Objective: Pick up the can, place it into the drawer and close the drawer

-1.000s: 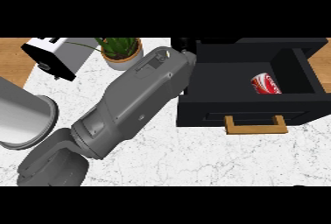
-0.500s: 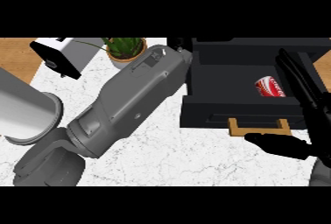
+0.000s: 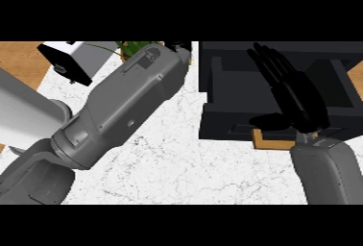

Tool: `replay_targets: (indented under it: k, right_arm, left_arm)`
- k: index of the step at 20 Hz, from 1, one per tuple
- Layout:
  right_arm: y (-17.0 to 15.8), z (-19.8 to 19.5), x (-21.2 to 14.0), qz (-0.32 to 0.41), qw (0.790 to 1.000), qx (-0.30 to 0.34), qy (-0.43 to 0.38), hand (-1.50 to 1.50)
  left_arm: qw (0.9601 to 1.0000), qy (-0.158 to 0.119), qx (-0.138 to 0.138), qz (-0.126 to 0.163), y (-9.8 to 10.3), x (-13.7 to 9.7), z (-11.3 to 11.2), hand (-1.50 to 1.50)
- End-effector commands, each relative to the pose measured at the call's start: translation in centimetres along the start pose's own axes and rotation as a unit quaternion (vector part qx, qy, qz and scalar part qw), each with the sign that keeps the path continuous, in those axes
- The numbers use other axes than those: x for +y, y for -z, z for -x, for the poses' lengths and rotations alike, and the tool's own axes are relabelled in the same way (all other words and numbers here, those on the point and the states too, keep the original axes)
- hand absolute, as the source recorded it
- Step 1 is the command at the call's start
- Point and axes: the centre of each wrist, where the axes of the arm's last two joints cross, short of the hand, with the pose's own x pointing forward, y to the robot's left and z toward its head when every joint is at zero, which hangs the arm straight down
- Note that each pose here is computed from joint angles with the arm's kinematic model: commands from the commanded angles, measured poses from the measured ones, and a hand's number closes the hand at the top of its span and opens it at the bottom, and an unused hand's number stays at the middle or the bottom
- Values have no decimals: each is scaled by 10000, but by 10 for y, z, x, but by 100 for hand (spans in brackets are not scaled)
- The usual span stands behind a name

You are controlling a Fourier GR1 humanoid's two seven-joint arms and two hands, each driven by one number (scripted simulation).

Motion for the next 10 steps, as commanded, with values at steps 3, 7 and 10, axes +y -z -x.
replay_targets:
  k: [3, 7, 10]
  right_arm:
    - [31, 10, 39, -256, 9977, 192, -598, -150]
    - [38, 30, 72, -300, 9960, 369, -763, -150]
    - [53, 35, 84, -308, 9936, 586, -910, -150]
  left_arm:
    - [9998, 73, -25, -176, 9, 27, -20, -150]
    - [9998, 7, -72, -173, -1, 15, -30, -150]
    - [9999, 32, -55, -90, -3, 29, -25, -150]
